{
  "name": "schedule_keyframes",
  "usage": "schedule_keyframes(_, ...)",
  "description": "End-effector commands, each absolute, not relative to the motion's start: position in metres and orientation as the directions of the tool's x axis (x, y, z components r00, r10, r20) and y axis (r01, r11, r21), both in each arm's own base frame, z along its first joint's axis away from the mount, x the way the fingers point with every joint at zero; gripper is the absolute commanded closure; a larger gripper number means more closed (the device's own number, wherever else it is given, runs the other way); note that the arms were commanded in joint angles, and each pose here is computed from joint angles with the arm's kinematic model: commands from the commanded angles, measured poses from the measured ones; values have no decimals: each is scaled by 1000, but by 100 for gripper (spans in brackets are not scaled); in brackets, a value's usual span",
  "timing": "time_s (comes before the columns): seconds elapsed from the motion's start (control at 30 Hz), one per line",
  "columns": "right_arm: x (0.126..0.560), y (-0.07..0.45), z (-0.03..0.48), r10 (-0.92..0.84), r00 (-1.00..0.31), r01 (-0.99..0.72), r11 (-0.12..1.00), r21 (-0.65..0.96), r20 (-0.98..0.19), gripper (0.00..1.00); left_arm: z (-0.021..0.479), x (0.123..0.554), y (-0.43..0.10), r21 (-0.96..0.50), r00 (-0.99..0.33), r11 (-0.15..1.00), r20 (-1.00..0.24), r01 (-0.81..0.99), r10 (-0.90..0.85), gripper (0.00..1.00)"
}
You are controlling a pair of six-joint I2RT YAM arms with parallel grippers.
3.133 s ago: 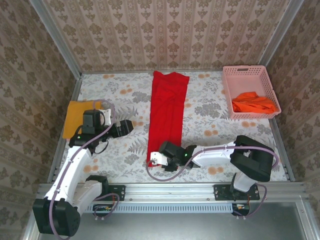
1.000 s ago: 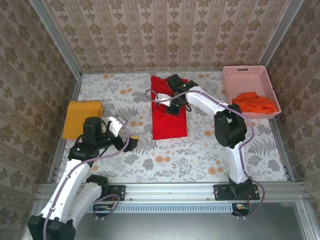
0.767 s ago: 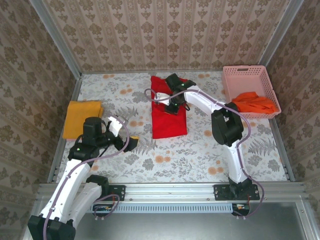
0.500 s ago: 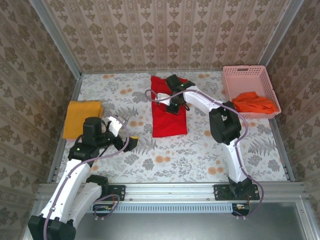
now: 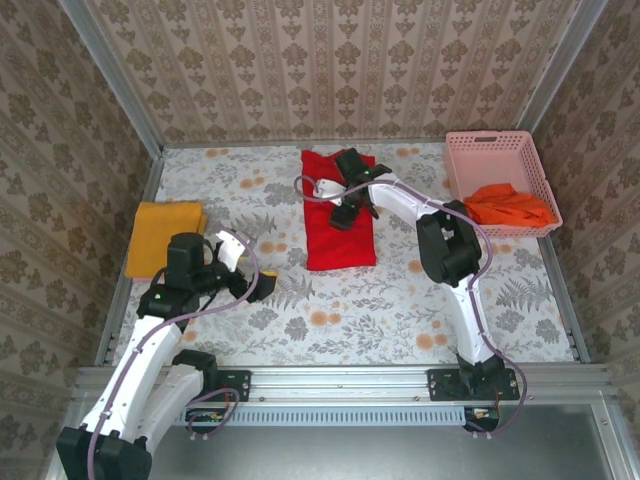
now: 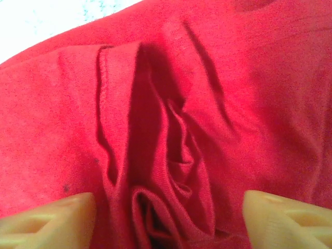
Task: Fold and stack the t-shirts
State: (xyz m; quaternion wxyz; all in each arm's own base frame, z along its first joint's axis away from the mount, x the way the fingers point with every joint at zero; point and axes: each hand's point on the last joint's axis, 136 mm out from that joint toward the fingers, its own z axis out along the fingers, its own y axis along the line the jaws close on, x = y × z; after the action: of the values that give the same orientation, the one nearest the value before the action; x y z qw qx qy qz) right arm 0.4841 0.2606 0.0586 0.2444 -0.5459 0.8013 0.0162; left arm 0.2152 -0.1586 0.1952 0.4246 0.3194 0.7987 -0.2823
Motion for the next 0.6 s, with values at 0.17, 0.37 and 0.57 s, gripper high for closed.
schedule_keyframes(0.17, 458, 252, 133, -788, -170, -769, 481, -420, -592, 20, 204, 224, -159, -256, -484, 665, -856, 702, 181, 0)
schedule_keyframes(0.37, 359, 278, 108, -822, 135, -866, 173, -469, -553, 21, 201, 223, -155, -235, -485, 674, -849, 701, 209, 0)
schedule_keyframes(0.57, 314, 287, 85, -851, 179, -897, 66, -438, -494, 24, 201, 218, -156, -209, -463, 655, -853, 726, 240, 0)
